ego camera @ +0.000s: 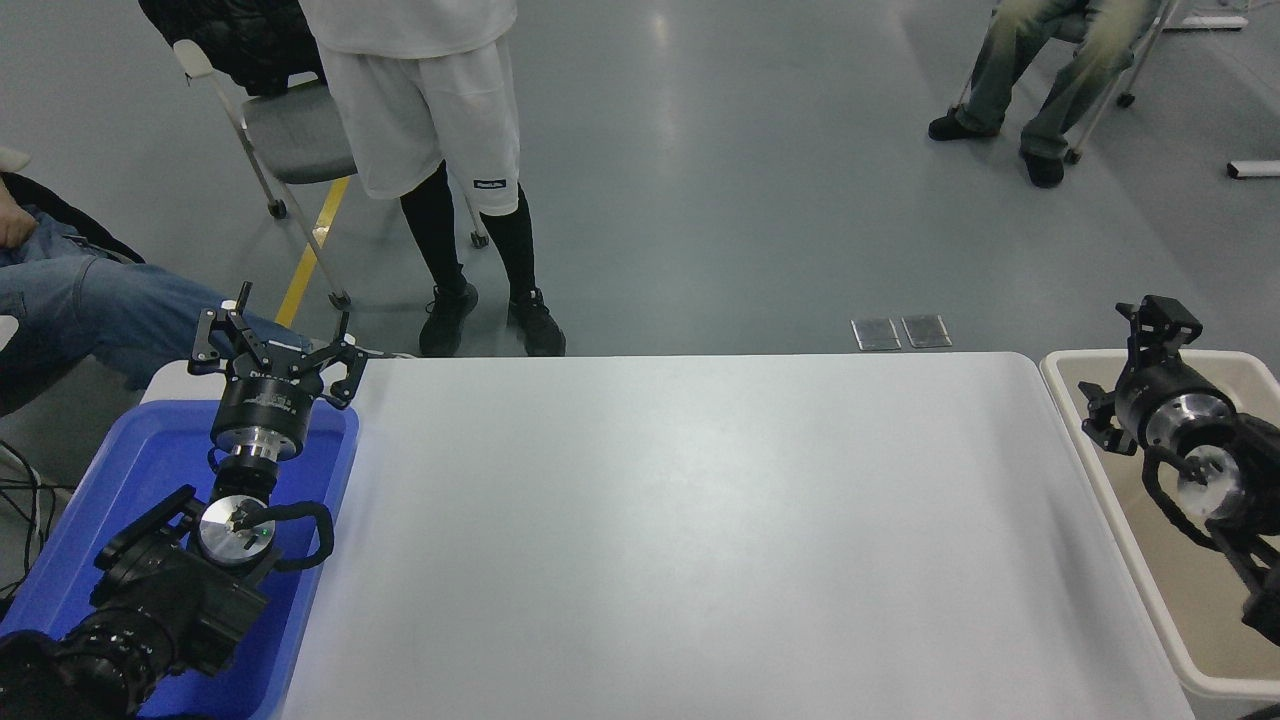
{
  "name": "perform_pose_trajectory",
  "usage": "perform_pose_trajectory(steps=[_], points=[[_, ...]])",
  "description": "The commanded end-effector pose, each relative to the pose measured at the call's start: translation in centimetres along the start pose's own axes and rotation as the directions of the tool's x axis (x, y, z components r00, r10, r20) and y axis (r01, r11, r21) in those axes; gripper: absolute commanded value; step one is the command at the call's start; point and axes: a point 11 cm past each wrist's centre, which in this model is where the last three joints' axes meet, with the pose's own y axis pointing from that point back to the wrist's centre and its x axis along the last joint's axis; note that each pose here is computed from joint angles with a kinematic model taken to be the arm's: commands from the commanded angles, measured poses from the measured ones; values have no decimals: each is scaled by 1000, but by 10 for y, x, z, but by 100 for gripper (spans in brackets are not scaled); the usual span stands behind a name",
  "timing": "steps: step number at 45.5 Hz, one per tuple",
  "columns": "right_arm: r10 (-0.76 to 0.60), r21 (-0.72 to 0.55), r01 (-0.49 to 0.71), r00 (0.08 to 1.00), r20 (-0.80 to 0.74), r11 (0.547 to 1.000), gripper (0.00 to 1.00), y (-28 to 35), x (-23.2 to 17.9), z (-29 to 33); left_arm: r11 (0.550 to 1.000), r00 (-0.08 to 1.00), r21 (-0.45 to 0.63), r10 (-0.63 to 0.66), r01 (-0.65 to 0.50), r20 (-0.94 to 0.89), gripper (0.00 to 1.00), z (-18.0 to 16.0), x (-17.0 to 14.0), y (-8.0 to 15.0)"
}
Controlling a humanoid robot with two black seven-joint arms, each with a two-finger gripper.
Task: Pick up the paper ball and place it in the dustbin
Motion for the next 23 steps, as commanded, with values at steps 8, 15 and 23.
perform_pose_trajectory(steps=[8,15,23], points=[[-95,278,16,957,273,960,100,9,-51,31,1000,1000,0,0,0,0,99,0,0,0],[-91,256,-4,929,358,967,100,10,-56,43,1000,1000,0,0,0,0,99,0,0,0],[-83,227,4,936,343,974,100,15,-54,57,1000,1000,0,0,0,0,99,0,0,0]])
